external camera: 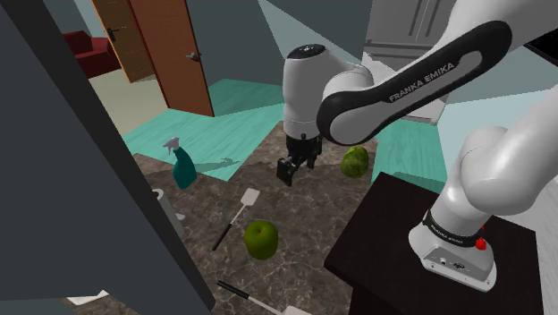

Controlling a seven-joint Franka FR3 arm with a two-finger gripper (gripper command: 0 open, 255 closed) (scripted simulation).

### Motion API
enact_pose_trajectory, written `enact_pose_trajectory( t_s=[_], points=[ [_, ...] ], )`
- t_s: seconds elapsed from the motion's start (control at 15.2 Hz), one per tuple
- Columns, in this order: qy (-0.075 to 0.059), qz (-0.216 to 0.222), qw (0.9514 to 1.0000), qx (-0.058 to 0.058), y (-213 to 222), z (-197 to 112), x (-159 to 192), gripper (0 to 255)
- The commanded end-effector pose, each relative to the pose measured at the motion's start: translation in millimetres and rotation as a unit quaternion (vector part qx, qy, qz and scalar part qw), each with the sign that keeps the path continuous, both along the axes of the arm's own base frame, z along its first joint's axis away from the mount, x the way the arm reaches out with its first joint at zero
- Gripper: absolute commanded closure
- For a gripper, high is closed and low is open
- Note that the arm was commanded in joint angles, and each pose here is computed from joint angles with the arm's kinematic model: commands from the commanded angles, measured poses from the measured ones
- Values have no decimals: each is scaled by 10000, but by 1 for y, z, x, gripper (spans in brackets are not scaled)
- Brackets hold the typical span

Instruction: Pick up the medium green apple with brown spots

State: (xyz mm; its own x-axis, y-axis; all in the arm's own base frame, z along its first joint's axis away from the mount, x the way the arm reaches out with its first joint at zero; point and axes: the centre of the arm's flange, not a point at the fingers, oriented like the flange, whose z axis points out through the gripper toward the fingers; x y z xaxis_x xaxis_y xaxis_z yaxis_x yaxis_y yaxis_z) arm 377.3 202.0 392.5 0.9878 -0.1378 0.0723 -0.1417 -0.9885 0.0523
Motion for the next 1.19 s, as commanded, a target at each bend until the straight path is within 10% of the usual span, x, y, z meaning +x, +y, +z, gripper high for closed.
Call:
enact_pose_trajectory(
  t_s=[0.0,1.12],
  points=[
    [-62,-1,10000,3,19,-16,6,0],
    [-379,15,9993,-57,128,-140,57,0]
  ],
)
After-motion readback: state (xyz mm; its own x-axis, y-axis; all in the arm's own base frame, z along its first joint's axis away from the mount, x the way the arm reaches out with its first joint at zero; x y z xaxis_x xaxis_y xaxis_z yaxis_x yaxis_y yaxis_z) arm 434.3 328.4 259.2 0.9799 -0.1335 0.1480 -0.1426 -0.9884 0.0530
